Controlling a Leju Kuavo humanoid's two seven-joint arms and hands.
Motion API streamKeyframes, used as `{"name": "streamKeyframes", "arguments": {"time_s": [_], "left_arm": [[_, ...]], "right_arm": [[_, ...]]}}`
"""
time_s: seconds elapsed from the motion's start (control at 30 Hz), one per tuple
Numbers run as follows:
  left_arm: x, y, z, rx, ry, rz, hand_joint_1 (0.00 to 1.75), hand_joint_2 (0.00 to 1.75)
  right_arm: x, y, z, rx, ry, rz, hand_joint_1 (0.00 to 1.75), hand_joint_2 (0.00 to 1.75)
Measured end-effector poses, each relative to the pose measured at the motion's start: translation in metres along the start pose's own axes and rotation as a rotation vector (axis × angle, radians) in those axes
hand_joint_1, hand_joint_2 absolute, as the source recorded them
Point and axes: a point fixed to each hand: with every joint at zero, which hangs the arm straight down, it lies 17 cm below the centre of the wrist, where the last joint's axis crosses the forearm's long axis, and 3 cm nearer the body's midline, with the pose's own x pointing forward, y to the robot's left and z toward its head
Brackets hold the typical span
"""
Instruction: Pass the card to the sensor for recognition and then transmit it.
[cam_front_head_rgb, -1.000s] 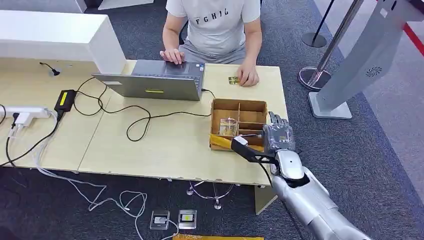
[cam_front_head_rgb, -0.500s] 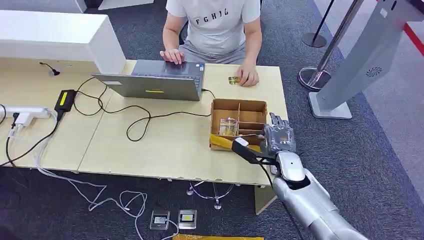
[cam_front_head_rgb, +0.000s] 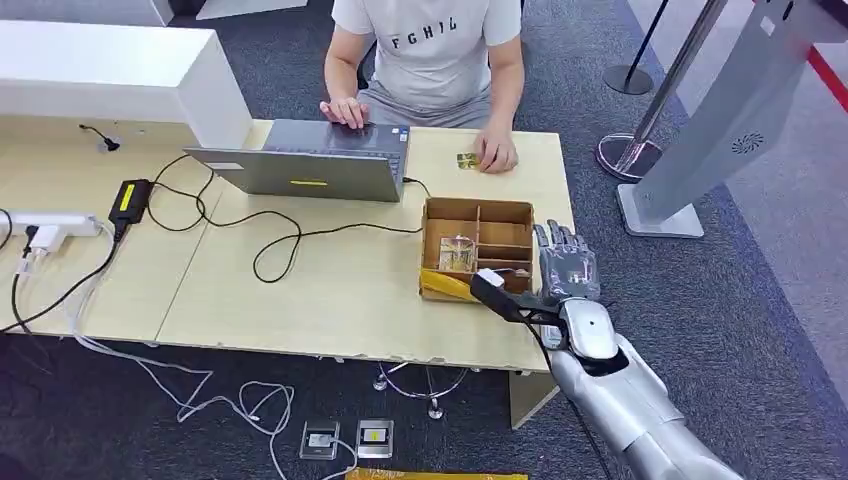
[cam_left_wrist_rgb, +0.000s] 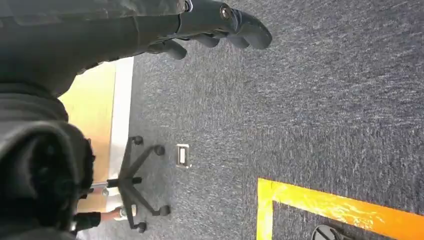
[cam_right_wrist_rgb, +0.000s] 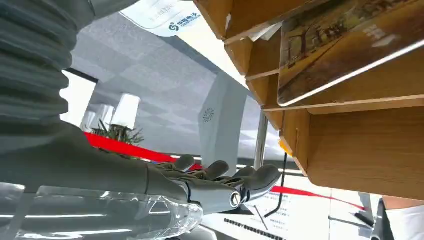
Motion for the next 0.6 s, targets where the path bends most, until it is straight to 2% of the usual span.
{"name": "streamKeyframes", "arguments": {"time_s": [0.37,0.6], "left_arm": [[0.000,0.001,0.000,0.002,0.001,0.000,0.00,0.00],[0.000,0.001,0.000,0.002,-0.004,-0.017,0.00,0.00]], "right_arm": [[0.002,-0.004,0.000,-0.007,-0.004,-0.005,0.00,1.75],[0.018,-0.014,0.002,0.001,-0.052,-0.029,0.00,1.75]]}}
